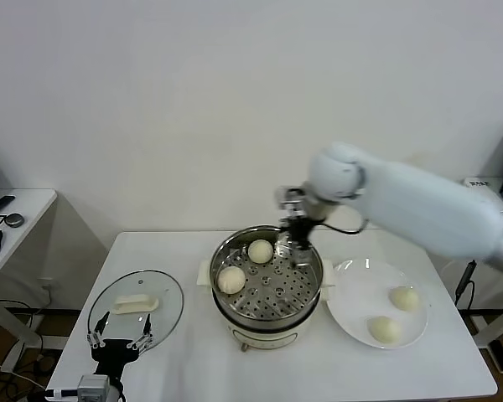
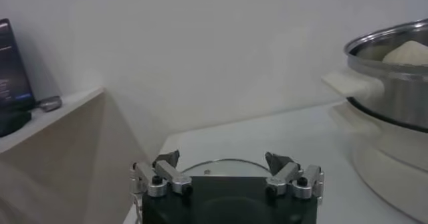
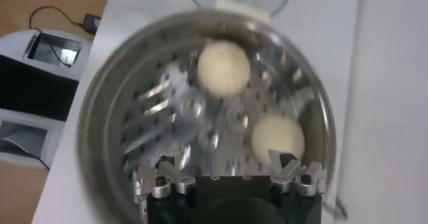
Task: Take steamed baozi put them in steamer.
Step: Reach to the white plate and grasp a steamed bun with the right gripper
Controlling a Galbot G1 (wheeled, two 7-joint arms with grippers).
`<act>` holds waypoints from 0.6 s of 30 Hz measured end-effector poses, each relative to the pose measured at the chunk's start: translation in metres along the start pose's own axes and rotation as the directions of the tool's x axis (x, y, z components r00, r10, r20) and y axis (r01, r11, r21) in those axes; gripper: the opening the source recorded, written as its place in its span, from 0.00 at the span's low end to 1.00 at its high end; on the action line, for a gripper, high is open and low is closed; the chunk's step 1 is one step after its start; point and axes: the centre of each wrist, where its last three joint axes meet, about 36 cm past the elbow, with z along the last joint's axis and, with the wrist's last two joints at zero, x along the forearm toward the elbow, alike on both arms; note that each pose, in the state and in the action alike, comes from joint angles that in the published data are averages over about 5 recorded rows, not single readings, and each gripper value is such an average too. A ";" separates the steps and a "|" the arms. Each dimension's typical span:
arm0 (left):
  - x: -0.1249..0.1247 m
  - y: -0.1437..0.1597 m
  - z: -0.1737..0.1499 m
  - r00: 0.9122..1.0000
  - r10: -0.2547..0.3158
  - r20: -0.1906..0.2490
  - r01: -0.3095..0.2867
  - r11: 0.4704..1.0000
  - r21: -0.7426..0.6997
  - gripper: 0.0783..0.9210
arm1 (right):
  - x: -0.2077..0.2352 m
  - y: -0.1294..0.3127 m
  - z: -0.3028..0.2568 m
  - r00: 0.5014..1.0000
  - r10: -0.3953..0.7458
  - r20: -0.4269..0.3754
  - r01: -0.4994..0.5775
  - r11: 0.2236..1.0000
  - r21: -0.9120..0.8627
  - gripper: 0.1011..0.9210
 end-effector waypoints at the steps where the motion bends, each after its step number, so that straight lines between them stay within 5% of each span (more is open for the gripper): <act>1: 0.000 0.000 0.000 1.000 0.001 0.000 -0.001 1.000 0.000 0.88 | 0.006 0.006 0.015 1.000 0.008 -0.002 -0.008 1.000 -0.011 0.88; 9: -0.002 0.001 0.004 1.000 0.007 -0.011 -0.007 1.000 -0.003 0.88 | 0.024 0.061 0.114 0.998 0.031 -0.053 -0.036 0.994 -0.103 0.88; 18: 0.001 0.004 0.008 1.000 -0.001 -0.026 0.001 1.000 -0.008 0.88 | -0.002 0.098 0.164 0.990 -0.028 -0.140 0.008 0.991 -0.137 0.88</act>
